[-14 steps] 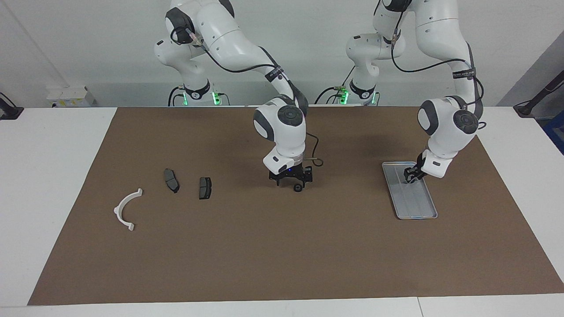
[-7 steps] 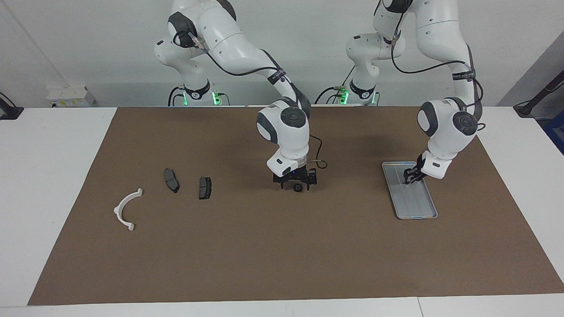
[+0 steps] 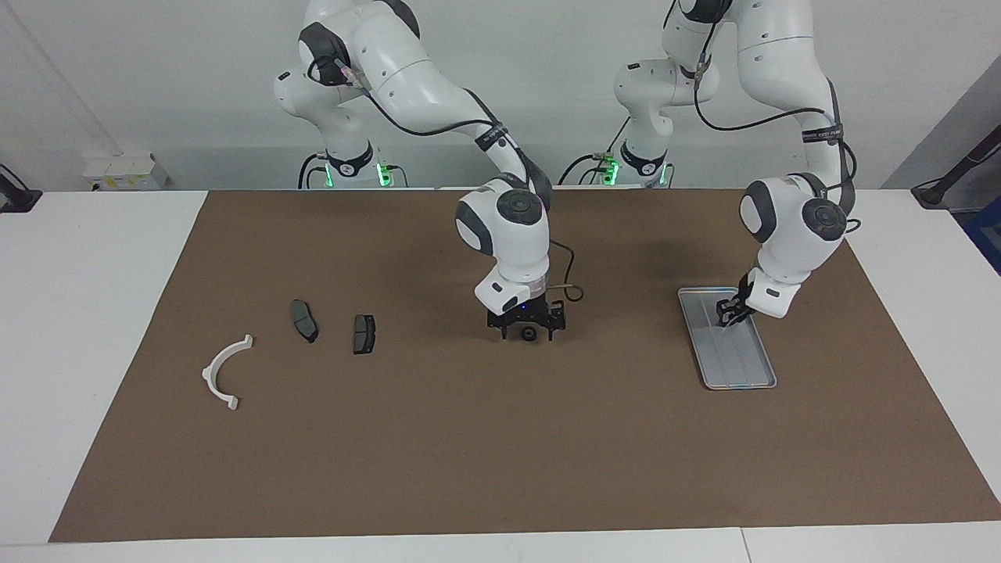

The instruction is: Place bearing gear from tray to pile

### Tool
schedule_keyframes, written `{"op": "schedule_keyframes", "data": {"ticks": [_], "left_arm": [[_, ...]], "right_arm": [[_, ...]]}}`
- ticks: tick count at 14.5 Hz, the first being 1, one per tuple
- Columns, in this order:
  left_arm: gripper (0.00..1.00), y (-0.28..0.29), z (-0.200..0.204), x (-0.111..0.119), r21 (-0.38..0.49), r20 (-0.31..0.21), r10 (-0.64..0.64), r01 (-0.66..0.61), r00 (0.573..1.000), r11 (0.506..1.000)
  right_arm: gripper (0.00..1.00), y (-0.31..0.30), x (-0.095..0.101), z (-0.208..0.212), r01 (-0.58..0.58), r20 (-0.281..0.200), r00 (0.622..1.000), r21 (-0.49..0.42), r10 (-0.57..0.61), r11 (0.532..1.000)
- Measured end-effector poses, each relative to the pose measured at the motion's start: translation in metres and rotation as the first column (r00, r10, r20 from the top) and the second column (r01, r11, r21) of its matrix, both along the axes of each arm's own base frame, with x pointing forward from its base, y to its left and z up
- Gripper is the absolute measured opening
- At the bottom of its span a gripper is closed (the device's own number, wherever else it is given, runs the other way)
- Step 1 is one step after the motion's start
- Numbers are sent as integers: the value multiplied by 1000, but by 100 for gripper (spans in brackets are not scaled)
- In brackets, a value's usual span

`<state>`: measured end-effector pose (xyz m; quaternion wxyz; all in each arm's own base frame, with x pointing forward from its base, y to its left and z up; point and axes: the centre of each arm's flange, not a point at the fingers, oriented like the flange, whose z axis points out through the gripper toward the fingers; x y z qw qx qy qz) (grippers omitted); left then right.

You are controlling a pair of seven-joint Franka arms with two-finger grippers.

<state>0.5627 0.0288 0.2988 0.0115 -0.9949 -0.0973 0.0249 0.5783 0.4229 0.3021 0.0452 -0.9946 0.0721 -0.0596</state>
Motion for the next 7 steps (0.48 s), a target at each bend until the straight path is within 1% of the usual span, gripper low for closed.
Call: {"op": "schedule_keyframes", "data": {"ticks": [1,2,3,4,7], "left_arm": [[40,0,0,0,0,0,0,0,1000,1000],[40,0,0,0,0,0,0,0,1000,1000],[35,-1,1,0,0,1,-1,1,1000,1000],[24,-2,1,0,0,2,-3,3,1000,1000],[24,-1,1,0,0,2,-3,3,1000,1000]], "right_arm": [[99,0,0,-1,0,-1,1000,-1,0,1000],[100,0,-1,-3,0,-4,1000,-2,0,1000],[100,0,-1,-6,0,-8,1000,-5,0,1000],[100,-1,-2,-9,0,-12,1000,-8,0,1000],[99,-2,-5,-16,-2,-24,1000,-16,1,1000]]}}
